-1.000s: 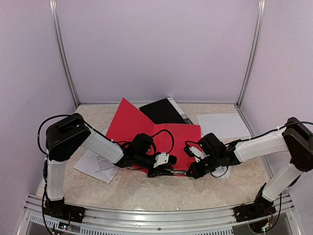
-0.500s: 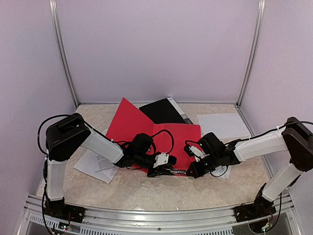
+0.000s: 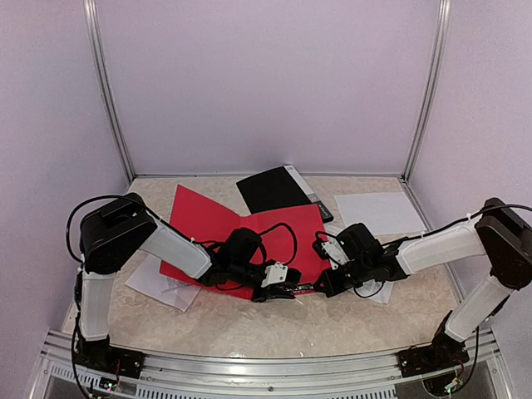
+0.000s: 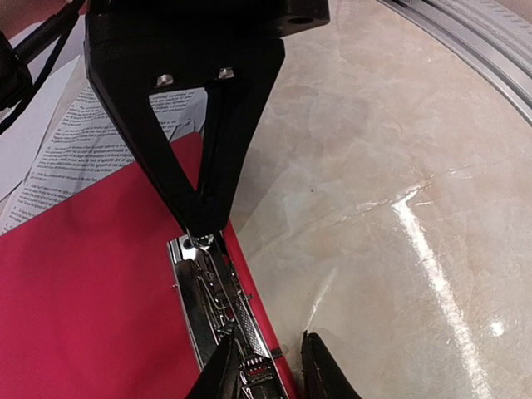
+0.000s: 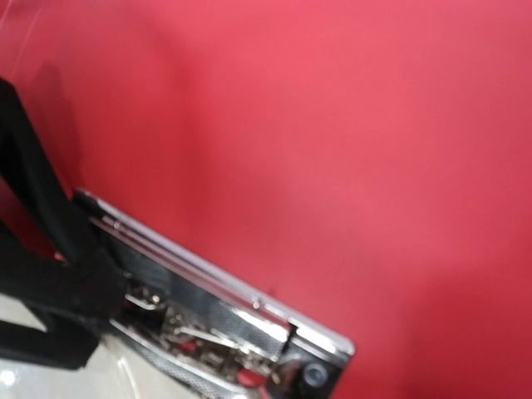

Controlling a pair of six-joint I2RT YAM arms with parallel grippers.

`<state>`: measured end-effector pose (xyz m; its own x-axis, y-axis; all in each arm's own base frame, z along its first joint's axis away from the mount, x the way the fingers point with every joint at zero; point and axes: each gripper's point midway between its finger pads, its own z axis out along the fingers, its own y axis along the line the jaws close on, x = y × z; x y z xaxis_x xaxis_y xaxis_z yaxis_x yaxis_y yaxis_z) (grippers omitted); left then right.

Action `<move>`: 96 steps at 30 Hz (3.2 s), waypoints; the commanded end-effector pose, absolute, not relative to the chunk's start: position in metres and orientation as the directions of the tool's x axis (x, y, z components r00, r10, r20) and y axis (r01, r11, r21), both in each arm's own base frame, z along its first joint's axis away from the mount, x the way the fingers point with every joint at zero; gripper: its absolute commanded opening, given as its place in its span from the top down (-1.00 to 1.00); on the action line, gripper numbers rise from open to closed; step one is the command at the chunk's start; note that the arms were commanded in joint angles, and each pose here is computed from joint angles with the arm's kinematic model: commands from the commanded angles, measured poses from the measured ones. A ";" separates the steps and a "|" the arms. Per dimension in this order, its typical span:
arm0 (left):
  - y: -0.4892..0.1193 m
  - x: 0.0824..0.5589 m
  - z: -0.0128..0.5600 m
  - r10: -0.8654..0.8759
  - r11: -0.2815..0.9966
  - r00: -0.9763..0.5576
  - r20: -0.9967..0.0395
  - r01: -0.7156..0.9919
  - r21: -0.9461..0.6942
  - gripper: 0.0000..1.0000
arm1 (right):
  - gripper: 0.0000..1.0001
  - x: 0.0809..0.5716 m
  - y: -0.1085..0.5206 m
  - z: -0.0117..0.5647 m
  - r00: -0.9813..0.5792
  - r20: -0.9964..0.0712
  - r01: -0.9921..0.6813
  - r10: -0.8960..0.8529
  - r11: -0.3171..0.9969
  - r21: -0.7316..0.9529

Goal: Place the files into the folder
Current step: Open the spring clip on the folder.

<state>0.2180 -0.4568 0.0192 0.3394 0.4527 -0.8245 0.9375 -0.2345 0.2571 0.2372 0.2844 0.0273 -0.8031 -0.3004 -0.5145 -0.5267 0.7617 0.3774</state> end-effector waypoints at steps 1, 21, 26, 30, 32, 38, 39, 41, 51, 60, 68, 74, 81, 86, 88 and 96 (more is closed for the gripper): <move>-0.431 0.172 -0.039 0.577 -0.326 0.242 -0.780 0.944 0.051 0.54 | 1.00 0.246 0.271 0.024 -0.795 -0.545 -0.495 -0.265 0.802 0.333; -0.439 0.196 -0.013 0.539 -0.215 0.199 -0.818 0.972 0.095 0.32 | 1.00 0.233 0.277 0.061 -0.739 -0.613 -0.576 -0.279 0.734 0.360; -0.449 0.204 0.010 0.512 -0.160 0.181 -0.839 0.981 0.114 0.14 | 0.89 0.228 0.280 0.085 -0.715 -0.644 -0.597 -0.270 0.716 0.362; -0.455 0.210 0.028 0.488 -0.119 0.170 -0.856 0.985 0.128 -0.05 | 0.69 0.220 0.289 0.092 -0.702 -0.650 -0.623 -0.291 0.693 0.363; -0.456 0.213 0.032 0.486 -0.101 0.169 -0.857 0.985 0.137 -0.11 | 0.61 0.217 0.294 0.091 -0.698 -0.650 -0.631 -0.301 0.687 0.360; -0.455 0.219 0.037 0.502 -0.041 0.149 -0.852 0.988 0.148 -0.22 | 0.48 0.215 0.298 0.090 -0.687 -0.655 -0.629 -0.314 0.708 0.321; -0.454 0.220 0.038 0.504 -0.031 0.142 -0.852 0.989 0.146 -0.25 | 0.42 0.217 0.295 0.092 -0.687 -0.661 -0.617 -0.300 0.723 0.313; -0.452 0.222 0.041 0.506 -0.015 0.138 -0.851 0.988 0.152 -0.27 | 0.23 0.221 0.286 0.096 -0.684 -0.674 -0.592 -0.280 0.753 0.289; -0.448 0.229 0.050 0.509 0.046 0.123 -0.852 0.985 0.169 -0.34 | -0.22 0.225 0.282 0.074 -0.701 -0.645 -0.570 -0.304 0.782 0.252; -0.436 0.240 0.049 0.570 0.139 0.088 -0.817 0.970 0.202 -0.51 | -0.14 0.229 0.316 0.069 -0.683 -0.655 -0.629 -0.324 0.717 0.301; -0.408 0.253 0.046 0.628 0.271 0.009 -0.778 0.935 0.229 -0.58 | -0.13 0.225 0.337 0.079 -0.664 -0.669 -0.666 -0.334 0.672 0.324; -0.395 0.260 0.043 0.653 0.340 -0.041 -0.756 0.908 0.244 -0.59 | -0.12 0.216 0.354 0.077 -0.665 -0.658 -0.680 -0.354 0.651 0.337; -0.386 0.262 0.045 0.667 0.363 -0.061 -0.742 0.897 0.252 -0.60 | -0.17 0.206 0.377 0.080 -0.657 -0.659 -0.700 -0.366 0.622 0.352; -0.371 0.266 0.044 0.683 0.394 -0.083 -0.726 0.878 0.270 -0.60 | -0.31 0.202 0.390 0.075 -0.659 -0.650 -0.707 -0.378 0.605 0.365; -0.365 0.266 0.046 0.684 0.401 -0.089 -0.724 0.875 0.271 -0.61 | -0.35 0.201 0.393 0.072 -0.662 -0.645 -0.708 -0.381 0.601 0.371; -0.349 0.256 0.048 0.705 0.377 -0.088 -0.703 0.887 0.268 -0.67 | -0.61 0.199 0.400 0.077 -0.652 -0.651 -0.722 -0.389 0.580 0.377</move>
